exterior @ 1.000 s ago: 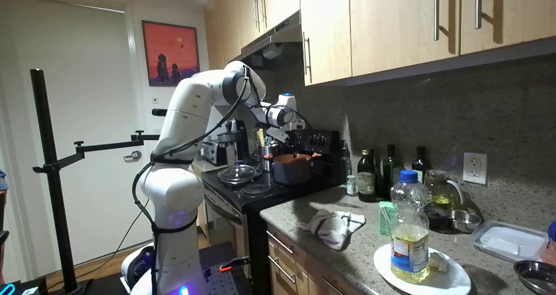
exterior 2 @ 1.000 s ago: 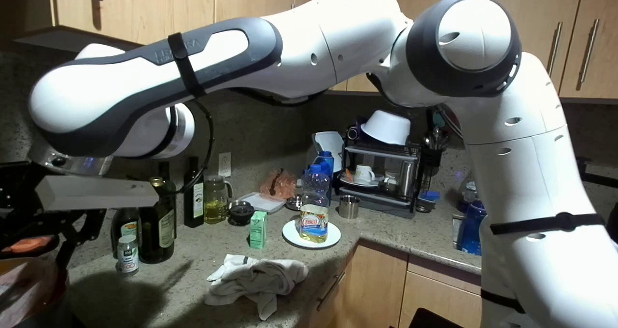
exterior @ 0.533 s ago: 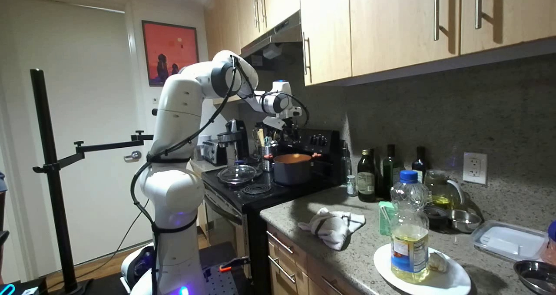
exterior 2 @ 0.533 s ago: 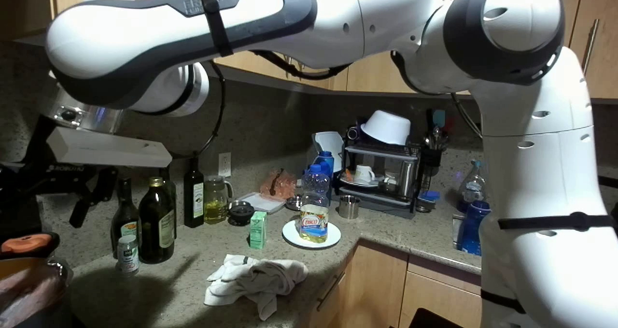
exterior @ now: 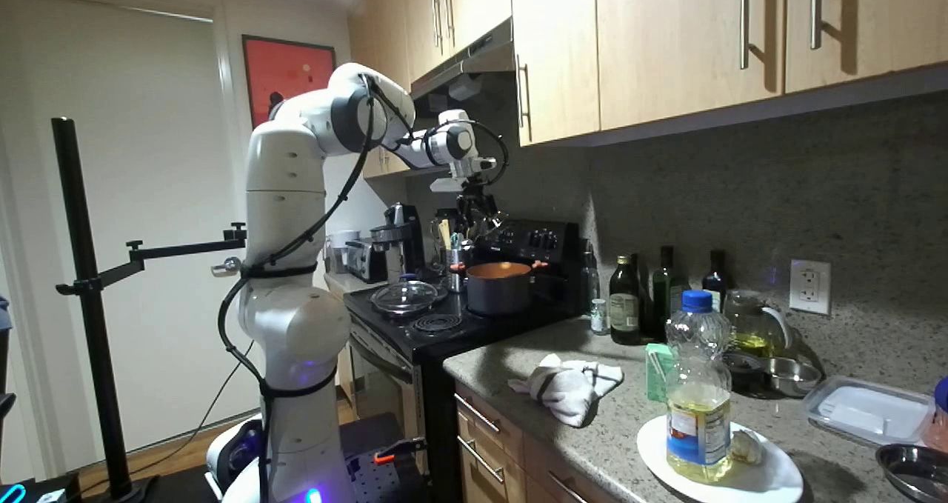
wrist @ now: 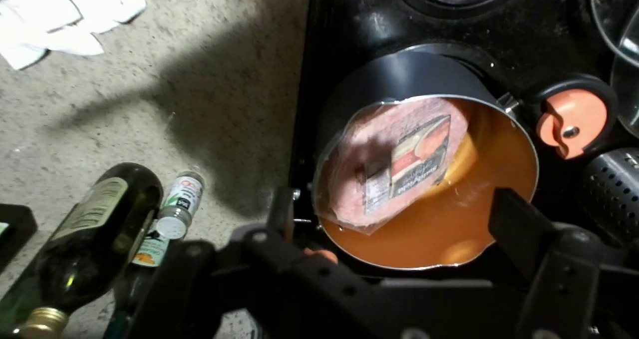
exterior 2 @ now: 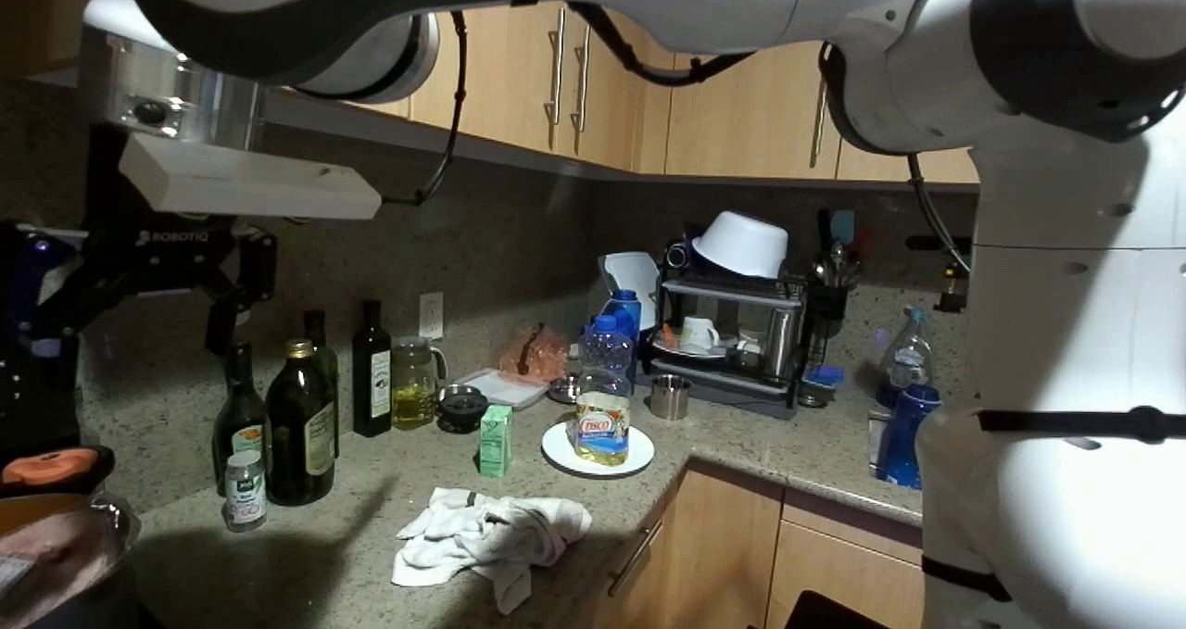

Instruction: Pick up the package from the counter and put it in the pot

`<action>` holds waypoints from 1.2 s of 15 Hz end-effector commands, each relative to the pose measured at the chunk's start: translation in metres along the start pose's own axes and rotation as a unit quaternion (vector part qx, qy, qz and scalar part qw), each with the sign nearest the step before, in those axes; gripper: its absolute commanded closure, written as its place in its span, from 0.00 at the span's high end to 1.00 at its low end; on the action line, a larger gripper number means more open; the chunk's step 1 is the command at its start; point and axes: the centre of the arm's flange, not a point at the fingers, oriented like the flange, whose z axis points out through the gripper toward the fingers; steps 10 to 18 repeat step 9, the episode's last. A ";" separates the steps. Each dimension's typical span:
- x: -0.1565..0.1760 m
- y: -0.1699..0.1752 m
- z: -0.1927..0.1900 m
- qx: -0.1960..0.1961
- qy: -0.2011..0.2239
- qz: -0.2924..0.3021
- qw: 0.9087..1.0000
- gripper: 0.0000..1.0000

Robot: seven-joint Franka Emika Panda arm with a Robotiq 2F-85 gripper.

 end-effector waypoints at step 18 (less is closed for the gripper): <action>-0.033 -0.013 -0.020 -0.042 -0.058 -0.022 0.997 1.00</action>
